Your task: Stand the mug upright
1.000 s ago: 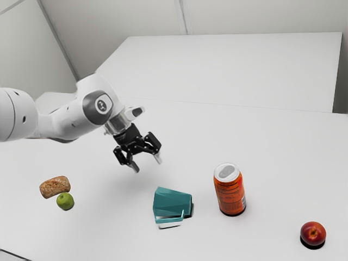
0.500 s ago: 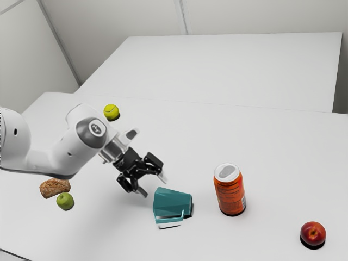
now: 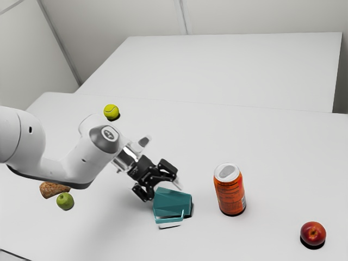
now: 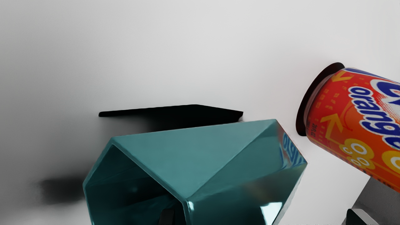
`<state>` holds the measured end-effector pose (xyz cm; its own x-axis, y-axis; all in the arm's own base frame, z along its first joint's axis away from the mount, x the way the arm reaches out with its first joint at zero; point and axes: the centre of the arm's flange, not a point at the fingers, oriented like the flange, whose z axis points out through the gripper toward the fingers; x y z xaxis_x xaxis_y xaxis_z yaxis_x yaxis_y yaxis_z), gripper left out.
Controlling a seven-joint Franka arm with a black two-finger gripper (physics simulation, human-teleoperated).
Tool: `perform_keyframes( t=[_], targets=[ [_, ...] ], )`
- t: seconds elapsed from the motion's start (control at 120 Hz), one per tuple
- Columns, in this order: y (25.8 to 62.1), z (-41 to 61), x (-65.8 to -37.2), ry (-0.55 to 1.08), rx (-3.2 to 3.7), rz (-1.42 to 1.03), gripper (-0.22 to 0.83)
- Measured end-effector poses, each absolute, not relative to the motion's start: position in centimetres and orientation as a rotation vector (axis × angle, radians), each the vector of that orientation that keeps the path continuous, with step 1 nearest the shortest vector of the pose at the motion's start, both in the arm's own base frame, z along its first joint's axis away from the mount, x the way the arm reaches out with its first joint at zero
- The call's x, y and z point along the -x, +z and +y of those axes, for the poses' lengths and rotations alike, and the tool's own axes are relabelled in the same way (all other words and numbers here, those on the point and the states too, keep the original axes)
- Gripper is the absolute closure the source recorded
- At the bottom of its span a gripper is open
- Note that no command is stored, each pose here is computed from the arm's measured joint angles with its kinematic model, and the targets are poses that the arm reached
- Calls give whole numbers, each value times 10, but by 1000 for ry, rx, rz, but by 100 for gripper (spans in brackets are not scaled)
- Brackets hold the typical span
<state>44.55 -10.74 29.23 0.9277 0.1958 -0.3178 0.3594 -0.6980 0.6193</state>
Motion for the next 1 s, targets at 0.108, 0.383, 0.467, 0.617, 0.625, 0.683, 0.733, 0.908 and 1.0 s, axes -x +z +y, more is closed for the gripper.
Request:
perform_keyframes(
  t=[0.108,0.383,0.467,0.617,0.625,0.683,0.733,0.908,1.0],
  targets=[
    [298,-117,-448,-287,-2362,360,18],
    [304,-126,-447,-291,-2376,336,53],
    [310,-123,-450,-276,-2385,335,58],
    [321,-111,-454,-247,-2402,359,67],
    [321,-110,-454,-247,-2402,360,67],
    [322,-110,-454,-252,-2411,366,69],
    [323,-112,-455,-256,-2423,363,71],
    [340,-121,-459,-236,-2503,304,75],
    [353,-124,-461,-213,-2556,269,76]
  ],
)
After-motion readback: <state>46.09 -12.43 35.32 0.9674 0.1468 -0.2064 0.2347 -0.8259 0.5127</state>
